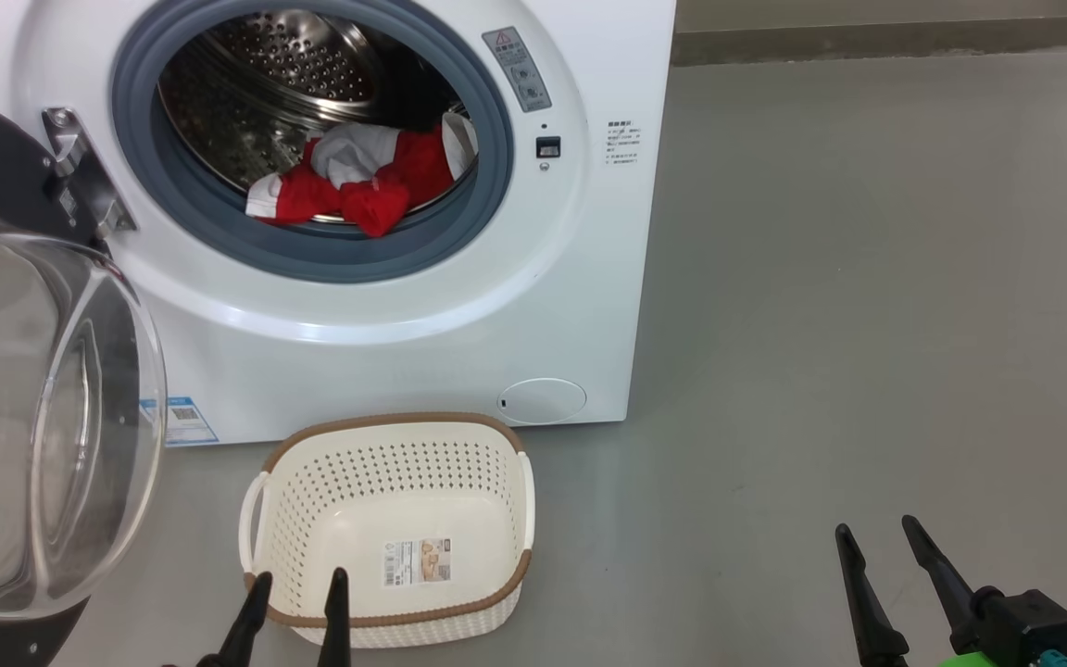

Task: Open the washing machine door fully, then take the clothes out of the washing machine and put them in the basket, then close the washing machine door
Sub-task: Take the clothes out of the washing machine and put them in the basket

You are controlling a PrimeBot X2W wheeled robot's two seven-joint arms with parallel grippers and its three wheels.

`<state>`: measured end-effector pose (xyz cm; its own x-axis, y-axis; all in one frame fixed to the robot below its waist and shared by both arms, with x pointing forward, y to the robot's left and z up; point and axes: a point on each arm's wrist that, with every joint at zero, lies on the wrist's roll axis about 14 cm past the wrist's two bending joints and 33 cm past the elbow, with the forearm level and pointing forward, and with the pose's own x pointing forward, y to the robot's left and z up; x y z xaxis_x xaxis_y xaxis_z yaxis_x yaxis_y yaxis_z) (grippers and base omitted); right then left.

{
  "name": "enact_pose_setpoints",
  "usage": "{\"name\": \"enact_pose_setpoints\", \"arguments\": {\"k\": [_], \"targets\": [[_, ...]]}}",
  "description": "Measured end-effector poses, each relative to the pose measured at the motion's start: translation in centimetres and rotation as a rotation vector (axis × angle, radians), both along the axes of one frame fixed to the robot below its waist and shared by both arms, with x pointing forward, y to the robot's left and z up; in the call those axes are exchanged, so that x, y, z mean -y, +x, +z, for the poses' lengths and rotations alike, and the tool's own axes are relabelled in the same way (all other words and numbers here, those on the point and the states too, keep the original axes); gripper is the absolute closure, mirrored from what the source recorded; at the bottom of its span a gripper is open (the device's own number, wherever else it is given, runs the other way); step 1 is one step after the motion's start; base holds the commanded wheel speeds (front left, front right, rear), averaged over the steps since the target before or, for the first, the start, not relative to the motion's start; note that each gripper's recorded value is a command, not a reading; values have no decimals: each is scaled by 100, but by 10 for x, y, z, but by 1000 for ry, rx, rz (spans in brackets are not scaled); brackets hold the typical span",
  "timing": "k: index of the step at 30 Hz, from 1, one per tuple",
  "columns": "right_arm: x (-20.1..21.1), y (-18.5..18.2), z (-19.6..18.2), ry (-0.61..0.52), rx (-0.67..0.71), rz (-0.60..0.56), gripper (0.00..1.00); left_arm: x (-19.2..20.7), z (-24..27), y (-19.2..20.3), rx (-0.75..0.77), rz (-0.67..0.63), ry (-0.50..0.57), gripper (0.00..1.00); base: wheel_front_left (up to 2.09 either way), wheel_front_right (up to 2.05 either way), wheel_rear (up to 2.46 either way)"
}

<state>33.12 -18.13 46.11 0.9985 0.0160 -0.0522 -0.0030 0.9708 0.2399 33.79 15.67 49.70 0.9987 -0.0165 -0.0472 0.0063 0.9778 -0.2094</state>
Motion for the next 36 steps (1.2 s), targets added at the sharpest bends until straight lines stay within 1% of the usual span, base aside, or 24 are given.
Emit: {"name": "enact_pose_setpoints", "arguments": {"k": [7, 17, 23, 36], "targets": [[0, 0, 0, 0, -1, -1, 0, 1, -1, 0, 1, 1, 2, 0, 59, -59, 0], [-1, 0, -1, 0, -3, 4, 0, 1, -1, -1, 3, -2, 8, 0, 157, -157, 0], [-2, 1, -1, 0, -4, 6, 0, 2, 1, -1, 12, 0, 7, 0, 106, -106, 0], [-4, 1, -4, 1, -14, 12, 0, 3, 3, -1, 14, 8, 6, 0, 15, -15, 0]]}}
